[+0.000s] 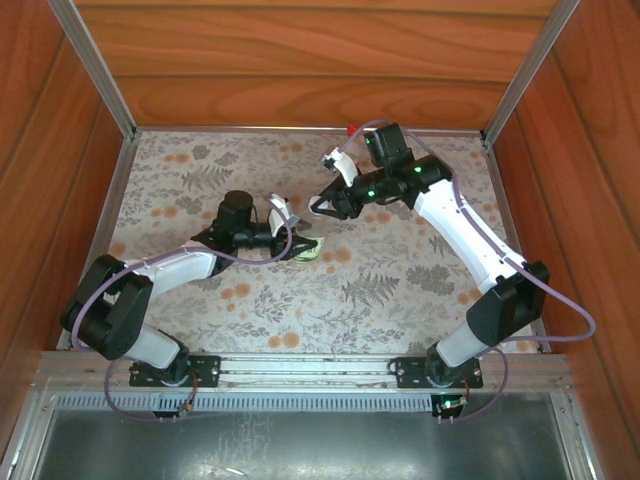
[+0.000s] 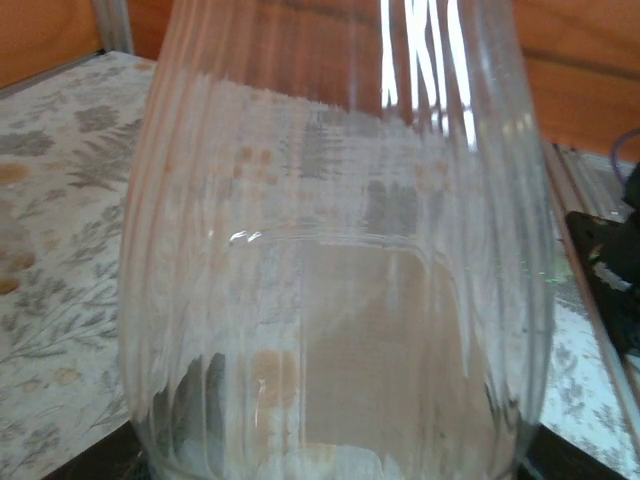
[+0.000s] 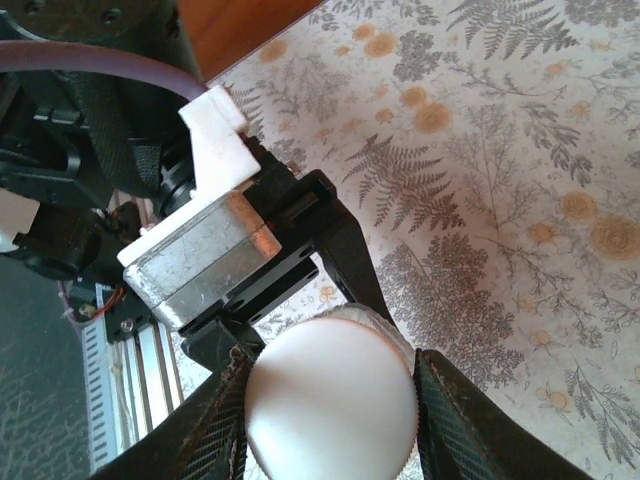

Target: Screw on the bottle caps

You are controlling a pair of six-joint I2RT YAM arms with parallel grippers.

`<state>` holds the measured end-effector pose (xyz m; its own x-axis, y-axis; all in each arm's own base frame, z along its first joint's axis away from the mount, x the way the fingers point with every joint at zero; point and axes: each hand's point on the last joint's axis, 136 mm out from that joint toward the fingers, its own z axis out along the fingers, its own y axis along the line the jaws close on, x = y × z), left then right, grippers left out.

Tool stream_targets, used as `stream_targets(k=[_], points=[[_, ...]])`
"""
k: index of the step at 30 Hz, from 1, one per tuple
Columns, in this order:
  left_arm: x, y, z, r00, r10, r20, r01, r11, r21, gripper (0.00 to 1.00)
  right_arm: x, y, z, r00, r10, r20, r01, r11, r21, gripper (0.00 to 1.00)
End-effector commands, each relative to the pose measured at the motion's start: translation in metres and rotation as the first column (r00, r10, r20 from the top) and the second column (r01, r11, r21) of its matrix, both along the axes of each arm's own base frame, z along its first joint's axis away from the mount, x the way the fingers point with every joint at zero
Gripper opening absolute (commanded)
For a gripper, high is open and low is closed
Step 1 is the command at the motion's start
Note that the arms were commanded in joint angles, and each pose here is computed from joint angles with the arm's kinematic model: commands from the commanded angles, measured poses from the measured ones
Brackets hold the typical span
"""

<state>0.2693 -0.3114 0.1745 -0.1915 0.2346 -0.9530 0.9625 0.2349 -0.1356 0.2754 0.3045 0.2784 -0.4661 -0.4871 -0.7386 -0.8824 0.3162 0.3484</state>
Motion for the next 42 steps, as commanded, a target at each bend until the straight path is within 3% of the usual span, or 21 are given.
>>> stream_targets(k=[1,5,7,10,16,19,28,36,42], points=[[0.027,0.010,0.013,0.978,0.161,0.130,-0.165,0.986,0.024,0.53,-0.011,0.007,-0.004,0.981,-0.098,-0.170,0.102,0.995,0.015,0.10],[0.051,0.025,0.014,0.927,0.315,0.203,-0.333,0.941,0.059,0.53,-0.018,0.017,-0.015,0.938,-0.206,-0.280,0.215,0.977,0.002,0.06],[0.058,0.028,0.016,0.899,0.363,0.246,-0.390,0.918,0.071,0.53,-0.020,0.017,-0.026,0.920,-0.292,-0.260,0.282,0.956,-0.076,0.06],[0.062,0.027,0.017,0.872,0.384,0.304,-0.428,0.899,0.091,0.53,-0.017,0.011,-0.043,0.858,-0.440,-0.266,0.409,0.897,-0.167,0.05],[0.059,0.021,0.006,0.867,0.371,0.332,-0.431,0.893,0.129,0.53,-0.012,0.007,-0.046,0.797,-0.548,-0.253,0.521,0.836,-0.169,0.08],[0.054,0.020,0.002,0.886,0.349,0.304,-0.401,0.907,0.126,0.53,-0.007,-0.005,-0.040,0.799,-0.574,-0.181,0.549,0.818,-0.170,0.14],[0.030,0.007,0.009,0.979,0.179,0.099,-0.183,0.983,0.029,0.53,0.002,-0.017,-0.013,0.868,-0.492,0.060,0.496,0.864,-0.088,0.61],[0.003,-0.013,0.017,0.999,-0.042,-0.021,0.040,0.998,-0.050,0.53,0.000,0.012,0.014,0.932,-0.351,0.088,0.348,0.936,0.046,0.62],[-0.010,-0.015,0.027,0.990,-0.129,-0.062,0.122,0.988,-0.096,0.53,0.008,0.006,0.017,0.941,-0.319,0.109,0.312,0.947,0.074,0.57]])
